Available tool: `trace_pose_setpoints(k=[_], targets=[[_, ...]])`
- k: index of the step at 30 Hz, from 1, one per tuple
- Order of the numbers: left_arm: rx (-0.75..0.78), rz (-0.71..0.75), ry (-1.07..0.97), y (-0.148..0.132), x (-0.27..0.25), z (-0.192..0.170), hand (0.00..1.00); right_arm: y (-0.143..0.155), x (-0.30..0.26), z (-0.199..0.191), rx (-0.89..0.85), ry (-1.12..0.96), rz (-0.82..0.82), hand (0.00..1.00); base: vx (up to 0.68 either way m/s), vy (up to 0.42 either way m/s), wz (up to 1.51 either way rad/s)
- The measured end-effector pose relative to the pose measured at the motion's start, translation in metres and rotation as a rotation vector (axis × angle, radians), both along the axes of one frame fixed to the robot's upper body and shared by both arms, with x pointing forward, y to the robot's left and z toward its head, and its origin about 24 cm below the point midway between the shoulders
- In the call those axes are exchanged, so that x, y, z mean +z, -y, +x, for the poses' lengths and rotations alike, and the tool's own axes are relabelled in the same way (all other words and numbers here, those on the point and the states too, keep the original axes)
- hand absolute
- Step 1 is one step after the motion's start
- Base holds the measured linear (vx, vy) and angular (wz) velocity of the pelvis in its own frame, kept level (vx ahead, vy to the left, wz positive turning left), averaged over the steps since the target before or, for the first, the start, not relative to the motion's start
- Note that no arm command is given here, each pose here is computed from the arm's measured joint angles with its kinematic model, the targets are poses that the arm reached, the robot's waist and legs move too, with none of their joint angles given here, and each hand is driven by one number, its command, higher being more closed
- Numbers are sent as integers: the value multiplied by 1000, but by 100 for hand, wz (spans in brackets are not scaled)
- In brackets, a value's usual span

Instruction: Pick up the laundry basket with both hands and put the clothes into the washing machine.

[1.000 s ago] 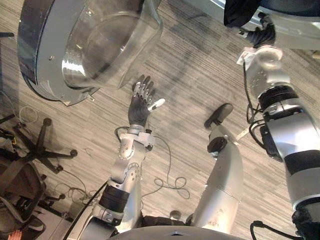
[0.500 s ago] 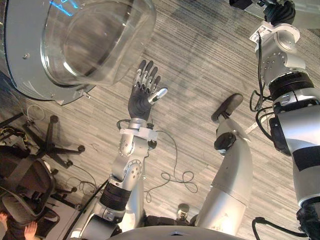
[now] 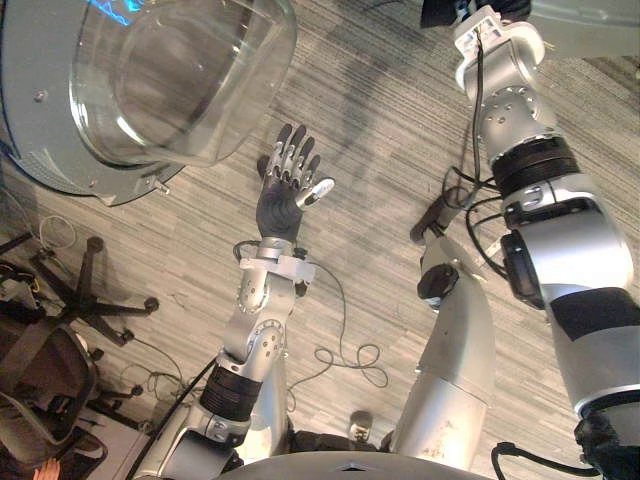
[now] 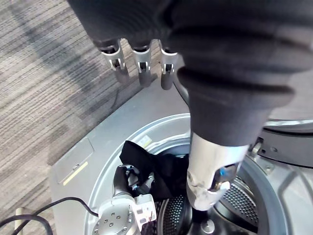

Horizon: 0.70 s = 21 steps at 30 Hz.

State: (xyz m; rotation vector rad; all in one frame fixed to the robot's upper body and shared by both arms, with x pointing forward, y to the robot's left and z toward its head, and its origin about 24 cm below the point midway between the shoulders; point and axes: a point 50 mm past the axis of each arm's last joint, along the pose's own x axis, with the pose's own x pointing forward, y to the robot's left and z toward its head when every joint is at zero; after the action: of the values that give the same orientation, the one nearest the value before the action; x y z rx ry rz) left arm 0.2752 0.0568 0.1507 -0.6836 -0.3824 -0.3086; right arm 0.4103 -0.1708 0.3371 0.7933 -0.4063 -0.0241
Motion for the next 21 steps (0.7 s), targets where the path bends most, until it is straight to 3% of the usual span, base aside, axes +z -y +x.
trace_pose_setpoints(k=[3,6,14,15,21], targets=[[14,-2,-6,-3,-1,1,0,-29,-2,-3,102,43,214,100,-36,-125,-17],[-7,7,-9,2,-2,0,0,-61,73,-64,286,556,235,100,-58,-110,-23],[-62,38,-32,16,-9,0,0,-35,74,-73,197,568,440,100,-44,-85,-3],[-67,40,-32,17,-9,-1,0,-30,76,-76,185,584,480,0,-25,-59,3],[-58,49,-61,15,-16,1,0,-12,80,-84,107,603,530,0,-20,-34,1]])
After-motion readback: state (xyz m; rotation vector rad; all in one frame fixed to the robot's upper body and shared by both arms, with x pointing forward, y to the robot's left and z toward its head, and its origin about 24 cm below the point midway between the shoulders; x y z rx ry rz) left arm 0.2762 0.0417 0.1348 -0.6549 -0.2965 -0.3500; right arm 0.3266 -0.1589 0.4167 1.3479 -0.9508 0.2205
